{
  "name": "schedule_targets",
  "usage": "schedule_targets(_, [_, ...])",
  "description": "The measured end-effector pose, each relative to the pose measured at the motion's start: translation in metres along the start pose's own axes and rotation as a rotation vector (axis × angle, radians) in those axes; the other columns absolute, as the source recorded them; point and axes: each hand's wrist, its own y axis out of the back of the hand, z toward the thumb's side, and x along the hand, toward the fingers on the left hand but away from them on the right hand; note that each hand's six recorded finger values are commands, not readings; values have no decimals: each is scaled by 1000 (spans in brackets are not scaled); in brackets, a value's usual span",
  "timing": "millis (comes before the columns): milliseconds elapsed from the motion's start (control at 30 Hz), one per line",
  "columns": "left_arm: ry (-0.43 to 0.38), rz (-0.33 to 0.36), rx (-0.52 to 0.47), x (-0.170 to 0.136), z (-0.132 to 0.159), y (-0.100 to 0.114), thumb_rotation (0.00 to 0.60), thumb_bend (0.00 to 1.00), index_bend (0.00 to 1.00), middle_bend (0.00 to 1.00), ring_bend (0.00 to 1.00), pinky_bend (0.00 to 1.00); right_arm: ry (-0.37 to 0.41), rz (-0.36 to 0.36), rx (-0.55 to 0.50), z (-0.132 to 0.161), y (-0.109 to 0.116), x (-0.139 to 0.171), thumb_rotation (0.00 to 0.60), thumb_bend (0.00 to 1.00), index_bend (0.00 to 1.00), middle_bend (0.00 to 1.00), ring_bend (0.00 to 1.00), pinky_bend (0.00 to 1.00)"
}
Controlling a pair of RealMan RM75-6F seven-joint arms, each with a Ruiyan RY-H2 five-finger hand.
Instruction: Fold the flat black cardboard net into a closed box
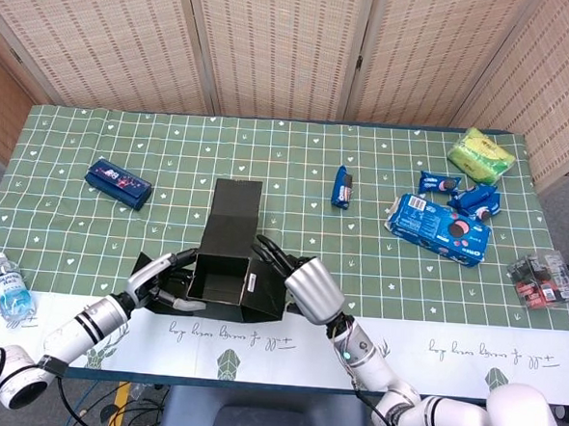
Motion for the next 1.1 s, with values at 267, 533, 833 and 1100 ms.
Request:
schedule_targets(267, [13,-9,49,3,-7,-6,600,109,212,238,585,657,29,11,13,10,3,-10,600,25,0,83,574,822])
schedule_targets(533, [23,-29,105,12,-22,-18,600,109,208,238,584,657,127,97,107,22,-6,-23,600,76,0,144,579,822])
schedule_targets(833, [32,-35,183,26,-49,-29,600,109,208,238,573,657,242,229,214,30,-35,-17,600,87,54,183,605,822])
schedule_targets(1100, [22,-23,262,32,-66,-36,600,109,195,238,563,656,296,270,225,37,-51,-13,600,202,101,212,619,822])
